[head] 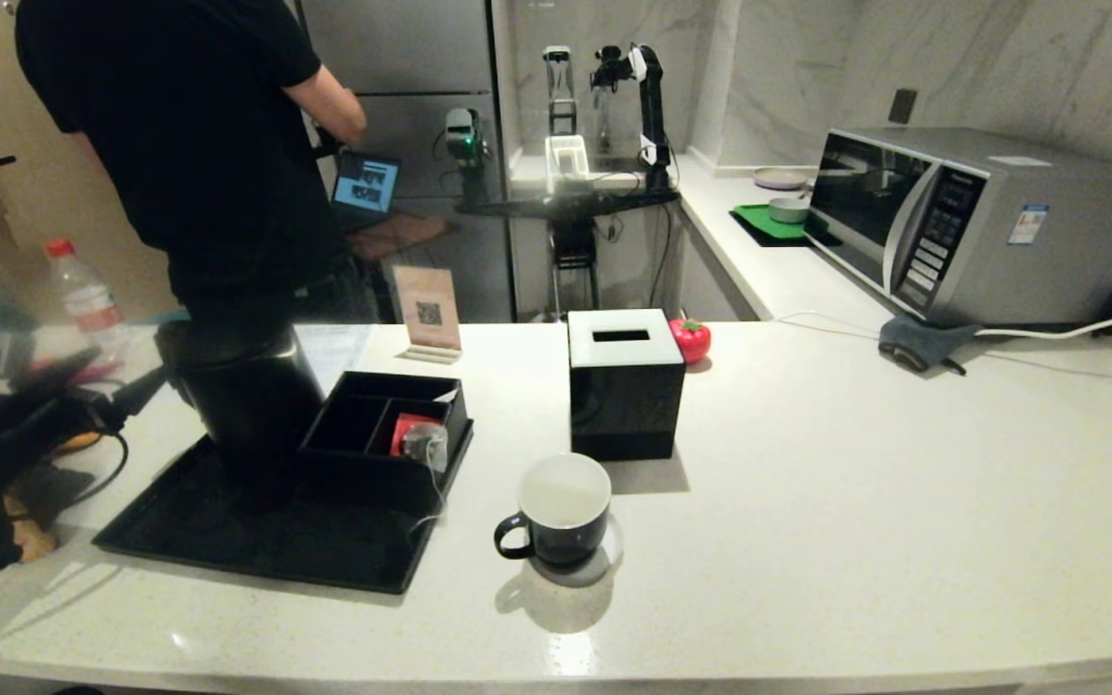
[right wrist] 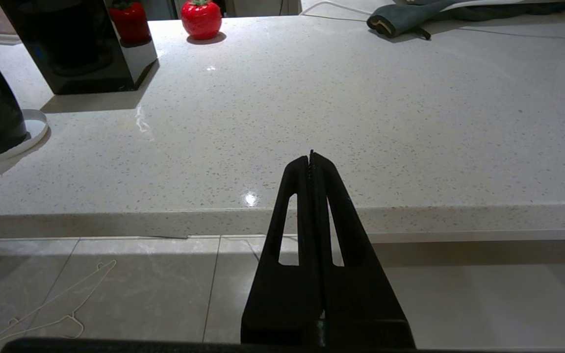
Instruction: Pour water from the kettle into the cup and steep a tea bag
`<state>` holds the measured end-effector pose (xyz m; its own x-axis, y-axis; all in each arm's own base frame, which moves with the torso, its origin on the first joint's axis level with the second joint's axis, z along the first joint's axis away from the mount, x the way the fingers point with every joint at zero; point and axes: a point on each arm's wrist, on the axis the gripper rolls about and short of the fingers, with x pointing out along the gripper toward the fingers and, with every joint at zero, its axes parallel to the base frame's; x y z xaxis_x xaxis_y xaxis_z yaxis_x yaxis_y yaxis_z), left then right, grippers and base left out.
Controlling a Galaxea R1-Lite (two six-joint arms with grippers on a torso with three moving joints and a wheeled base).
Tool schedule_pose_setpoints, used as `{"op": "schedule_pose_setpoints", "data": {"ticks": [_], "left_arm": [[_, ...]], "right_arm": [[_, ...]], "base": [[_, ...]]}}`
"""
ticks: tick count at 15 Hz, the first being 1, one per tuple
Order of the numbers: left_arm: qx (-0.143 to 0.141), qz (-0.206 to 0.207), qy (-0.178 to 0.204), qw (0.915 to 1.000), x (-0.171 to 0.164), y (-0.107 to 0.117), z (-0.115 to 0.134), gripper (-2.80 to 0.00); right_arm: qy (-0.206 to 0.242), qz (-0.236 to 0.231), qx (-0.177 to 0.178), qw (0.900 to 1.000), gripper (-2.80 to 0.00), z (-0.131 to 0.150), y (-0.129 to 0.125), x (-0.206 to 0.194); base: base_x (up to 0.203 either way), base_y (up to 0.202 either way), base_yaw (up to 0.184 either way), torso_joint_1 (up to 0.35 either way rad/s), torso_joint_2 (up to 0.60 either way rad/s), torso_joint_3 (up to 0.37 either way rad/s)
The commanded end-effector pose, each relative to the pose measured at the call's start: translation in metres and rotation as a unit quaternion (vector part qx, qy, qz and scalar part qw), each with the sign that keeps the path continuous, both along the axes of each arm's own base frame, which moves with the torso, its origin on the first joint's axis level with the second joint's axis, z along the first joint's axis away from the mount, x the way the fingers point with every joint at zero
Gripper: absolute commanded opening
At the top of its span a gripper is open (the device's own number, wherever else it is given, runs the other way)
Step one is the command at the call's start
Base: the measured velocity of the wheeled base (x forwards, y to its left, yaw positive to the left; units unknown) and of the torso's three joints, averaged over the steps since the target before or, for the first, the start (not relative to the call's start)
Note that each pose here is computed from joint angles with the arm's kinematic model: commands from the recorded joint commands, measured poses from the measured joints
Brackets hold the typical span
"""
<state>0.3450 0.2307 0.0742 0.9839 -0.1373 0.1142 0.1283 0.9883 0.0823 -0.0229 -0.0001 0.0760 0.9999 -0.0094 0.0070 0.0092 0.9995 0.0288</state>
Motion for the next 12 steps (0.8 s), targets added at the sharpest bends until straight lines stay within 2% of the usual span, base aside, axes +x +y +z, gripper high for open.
{"op": "schedule_pose_setpoints", "data": {"ticks": [1,12], "left_arm": [[0.01,-0.002,-0.014,0.9998,0.0012,0.0011,0.004,0.0],[0.009,-0.015,-0.015,0.9997,0.007,-0.0081,0.0048,0.0]], "right_arm": [[0.0,0.0,0.0,1.0,-2.8,0.0001,0.0,0.0001],[0.0,0.0,0.0,1.0,-2.8,0.0001,0.0,0.0001]], "base": [[0.0,0.0,0.0,0.0,0.0,0.0],[0.0,0.0,0.0,0.0,0.0,0.0]]}}
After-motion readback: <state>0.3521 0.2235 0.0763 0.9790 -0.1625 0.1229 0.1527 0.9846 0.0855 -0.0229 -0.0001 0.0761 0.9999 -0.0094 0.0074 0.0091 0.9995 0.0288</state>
